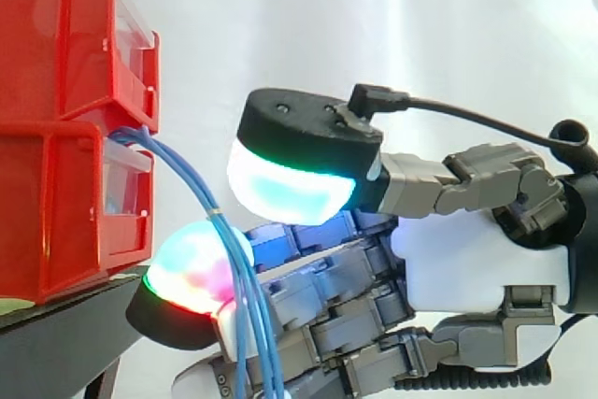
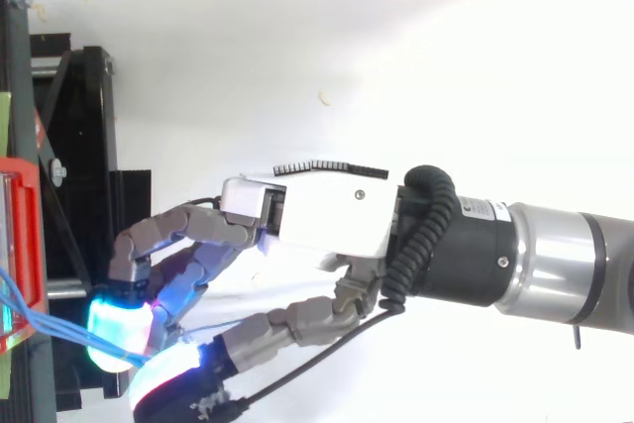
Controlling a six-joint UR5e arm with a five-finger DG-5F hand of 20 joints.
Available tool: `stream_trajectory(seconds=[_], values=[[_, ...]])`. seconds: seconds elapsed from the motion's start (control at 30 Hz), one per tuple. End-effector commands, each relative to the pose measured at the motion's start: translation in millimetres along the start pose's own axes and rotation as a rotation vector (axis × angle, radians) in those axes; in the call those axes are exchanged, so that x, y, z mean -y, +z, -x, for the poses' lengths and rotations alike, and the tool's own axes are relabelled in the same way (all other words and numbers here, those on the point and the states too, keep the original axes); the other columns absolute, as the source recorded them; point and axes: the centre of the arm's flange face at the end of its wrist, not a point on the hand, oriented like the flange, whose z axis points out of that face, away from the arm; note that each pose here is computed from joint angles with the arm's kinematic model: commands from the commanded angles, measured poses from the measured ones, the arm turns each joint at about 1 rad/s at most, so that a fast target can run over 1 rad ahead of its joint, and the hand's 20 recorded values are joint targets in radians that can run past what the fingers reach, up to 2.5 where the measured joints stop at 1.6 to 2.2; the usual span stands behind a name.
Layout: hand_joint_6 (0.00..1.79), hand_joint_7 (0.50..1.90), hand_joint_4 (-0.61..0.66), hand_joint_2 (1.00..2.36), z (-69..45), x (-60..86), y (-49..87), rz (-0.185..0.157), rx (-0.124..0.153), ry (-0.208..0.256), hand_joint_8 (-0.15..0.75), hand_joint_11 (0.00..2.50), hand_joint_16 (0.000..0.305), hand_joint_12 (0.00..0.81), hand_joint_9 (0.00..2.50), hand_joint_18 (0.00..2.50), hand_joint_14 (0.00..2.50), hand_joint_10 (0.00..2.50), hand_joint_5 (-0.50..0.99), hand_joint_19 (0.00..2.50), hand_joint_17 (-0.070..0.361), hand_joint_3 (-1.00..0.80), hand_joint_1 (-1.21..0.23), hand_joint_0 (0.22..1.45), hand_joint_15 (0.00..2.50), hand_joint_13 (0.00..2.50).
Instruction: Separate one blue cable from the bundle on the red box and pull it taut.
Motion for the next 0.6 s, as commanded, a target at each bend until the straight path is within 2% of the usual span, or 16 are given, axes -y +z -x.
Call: stream_trajectory(seconds=[0.0, 0.23, 0.33, 0.37, 0.5, 0.57], values=[[0.81, 1.13, 0.25, 1.00, 0.7, -1.4, -1.6, -0.010, -0.001, 0.008, 0.313, 0.54, 0.051, 0.337, 0.96, 0.56, 0.01, 0.01, -0.13, 0.68, 0.115, -0.50, -0.79, 0.56, 0.35, 0.71], [0.82, 1.21, 0.23, 1.00, 1.0, -1.1, -1.9, -0.013, 0.000, 0.021, 0.309, 0.55, 0.049, 0.322, 1.05, 0.62, 0.01, 0.01, -0.11, 0.67, 0.109, -0.48, -0.79, 0.60, 0.37, 0.79], [0.83, 1.25, 0.20, 1.01, 0.8, -1.1, -1.9, -0.013, -0.001, 0.021, 0.310, 0.55, 0.048, 0.320, 1.06, 0.64, 0.01, 0.02, -0.11, 0.67, 0.109, -0.36, -0.81, 0.61, 0.39, 0.81], [0.84, 1.31, 0.20, 1.01, 0.8, -1.1, -1.9, -0.013, -0.001, 0.021, 0.312, 0.56, 0.049, 0.319, 1.06, 0.65, 0.01, 0.01, -0.11, 0.67, 0.109, -0.28, -0.83, 0.60, 0.39, 0.82], [0.87, 1.27, 0.12, 1.02, 0.8, -1.1, -1.9, -0.013, -0.001, 0.019, 0.315, 0.57, 0.050, 0.325, 1.06, 0.67, 0.01, 0.01, -0.13, 0.68, 0.111, -0.14, -0.86, 0.60, 0.41, 0.85], [0.88, 1.26, 0.10, 1.02, 0.8, -1.1, -1.9, -0.013, -0.001, 0.021, 0.315, 0.57, 0.050, 0.327, 1.05, 0.67, 0.01, 0.02, -0.13, 0.68, 0.111, -0.13, -0.86, 0.60, 0.42, 0.85]])
